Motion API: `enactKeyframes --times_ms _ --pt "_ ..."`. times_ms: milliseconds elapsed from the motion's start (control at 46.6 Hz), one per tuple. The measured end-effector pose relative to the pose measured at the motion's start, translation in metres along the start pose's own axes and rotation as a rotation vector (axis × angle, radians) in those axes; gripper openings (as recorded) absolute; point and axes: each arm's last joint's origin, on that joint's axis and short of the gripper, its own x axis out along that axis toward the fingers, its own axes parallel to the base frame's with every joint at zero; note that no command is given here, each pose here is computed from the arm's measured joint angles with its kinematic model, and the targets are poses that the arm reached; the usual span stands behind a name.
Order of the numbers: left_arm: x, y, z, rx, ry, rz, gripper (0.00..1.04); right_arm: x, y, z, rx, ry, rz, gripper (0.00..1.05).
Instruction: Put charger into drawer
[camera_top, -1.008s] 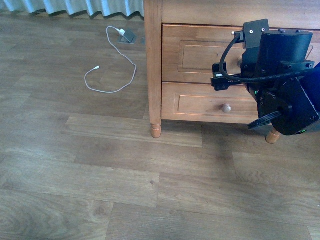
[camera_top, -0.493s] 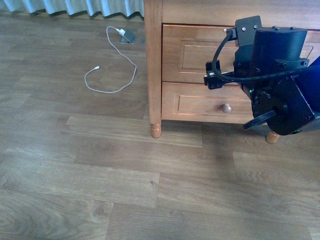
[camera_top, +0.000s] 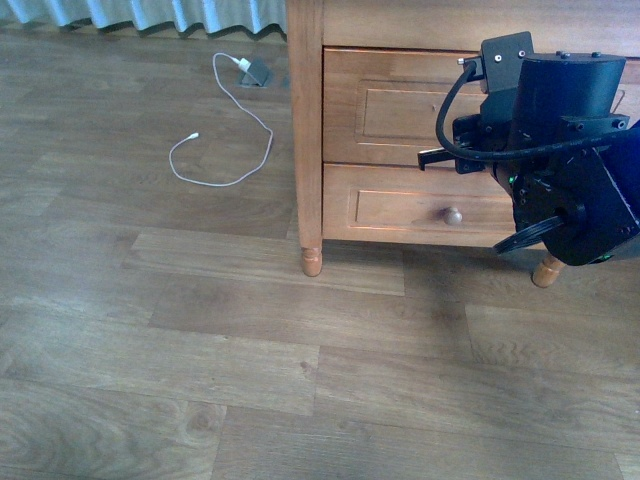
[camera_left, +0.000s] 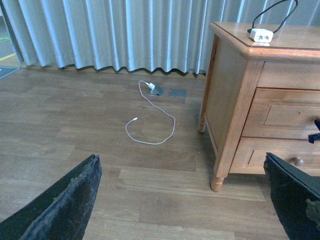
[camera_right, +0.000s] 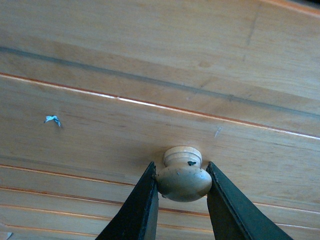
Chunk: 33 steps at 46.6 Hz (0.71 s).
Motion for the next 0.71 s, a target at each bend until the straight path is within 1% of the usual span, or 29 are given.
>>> enactKeyframes --times_ms 172,322,557,707 --pt "0.000 0.000 0.000 0.000 0.000 0.000 0.99 -0.010 -0.004 -0.003 0.009 0.001 0.023 0.23" --pt "0.000 0.000 0.000 0.000 0.000 0.000 0.99 -0.040 -0.006 -0.009 0.030 0.017 0.046 0.23" --pt "0.000 0.000 0.000 0.000 0.000 0.000 0.99 -0.104 -0.019 -0.023 0.075 0.056 0.110 0.23" --pt "0.000 0.000 0.000 0.000 0.000 0.000 0.99 -0.154 -0.030 -0.035 0.097 0.088 0.158 0.23"
